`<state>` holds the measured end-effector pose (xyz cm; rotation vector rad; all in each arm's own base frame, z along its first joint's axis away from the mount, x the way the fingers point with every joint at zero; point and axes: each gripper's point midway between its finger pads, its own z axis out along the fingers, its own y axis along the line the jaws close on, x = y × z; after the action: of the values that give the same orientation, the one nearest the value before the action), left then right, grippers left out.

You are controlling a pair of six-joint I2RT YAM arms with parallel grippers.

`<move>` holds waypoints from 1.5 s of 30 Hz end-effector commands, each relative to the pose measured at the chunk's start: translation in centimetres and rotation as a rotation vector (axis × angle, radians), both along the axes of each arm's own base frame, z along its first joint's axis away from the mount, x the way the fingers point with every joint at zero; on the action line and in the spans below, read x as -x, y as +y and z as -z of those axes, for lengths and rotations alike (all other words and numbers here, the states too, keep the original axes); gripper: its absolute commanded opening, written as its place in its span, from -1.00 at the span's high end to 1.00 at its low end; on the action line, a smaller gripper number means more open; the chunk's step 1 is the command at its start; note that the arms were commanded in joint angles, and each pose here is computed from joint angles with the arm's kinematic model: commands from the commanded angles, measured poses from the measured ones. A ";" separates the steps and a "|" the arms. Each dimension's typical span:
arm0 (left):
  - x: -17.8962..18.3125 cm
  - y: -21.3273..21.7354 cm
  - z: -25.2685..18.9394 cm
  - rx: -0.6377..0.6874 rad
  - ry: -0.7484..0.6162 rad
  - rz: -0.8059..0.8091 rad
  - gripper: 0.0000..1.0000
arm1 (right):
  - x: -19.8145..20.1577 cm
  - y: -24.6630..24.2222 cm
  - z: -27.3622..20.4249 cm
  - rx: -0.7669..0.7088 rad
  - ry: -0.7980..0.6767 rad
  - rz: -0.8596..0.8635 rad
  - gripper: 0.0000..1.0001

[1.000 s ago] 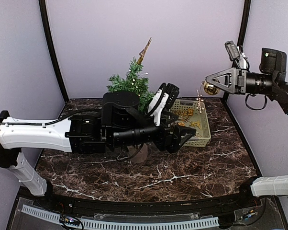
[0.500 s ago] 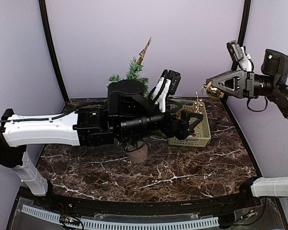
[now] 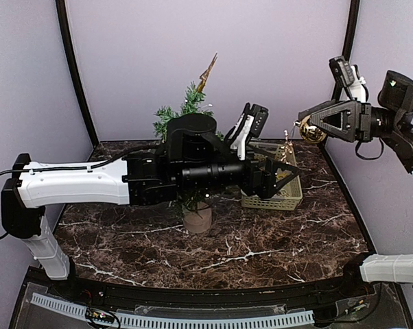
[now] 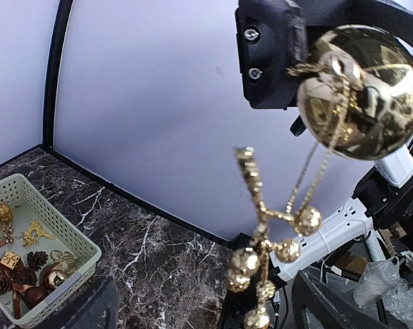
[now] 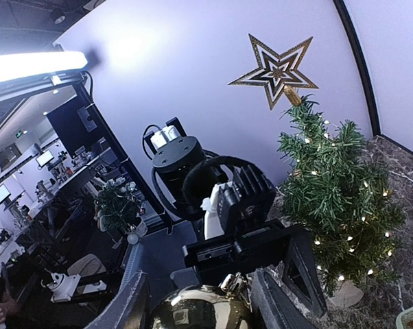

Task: Decorate the small christmas tree
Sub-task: Pick up the ornament pick.

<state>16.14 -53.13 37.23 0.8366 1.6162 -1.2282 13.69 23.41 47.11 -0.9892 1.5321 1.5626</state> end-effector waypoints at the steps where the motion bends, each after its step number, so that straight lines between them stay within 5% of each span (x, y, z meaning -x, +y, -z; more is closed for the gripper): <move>1: 0.6 -0.3 -3.9 0.107 -0.020 0.059 -0.63 | 1.1 -0.2 -1.0 -0.033 -0.054 -0.038 0.21; 8: 0.7 -0.4 -4.2 0.118 -0.022 0.068 0.19 | 1.1 -0.1 -0.8 -0.035 -0.051 -0.044 0.21; 16: 0.5 -0.5 -4.3 0.129 -0.016 0.067 0.66 | 1.5 -0.2 -0.4 -0.033 -0.050 -0.055 0.21; 32: -1.5 0.5 -4.5 0.148 0.087 0.006 0.80 | 2.4 -0.6 4.1 0.009 0.021 -0.067 0.23; 45: 0.2 2.4 -4.7 0.143 0.053 0.074 0.83 | -0.5 -0.5 5.6 0.023 0.041 0.094 0.25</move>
<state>17.47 -53.00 38.73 0.7686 1.6206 -1.3659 13.71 23.02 40.98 -0.9130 1.6399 1.5529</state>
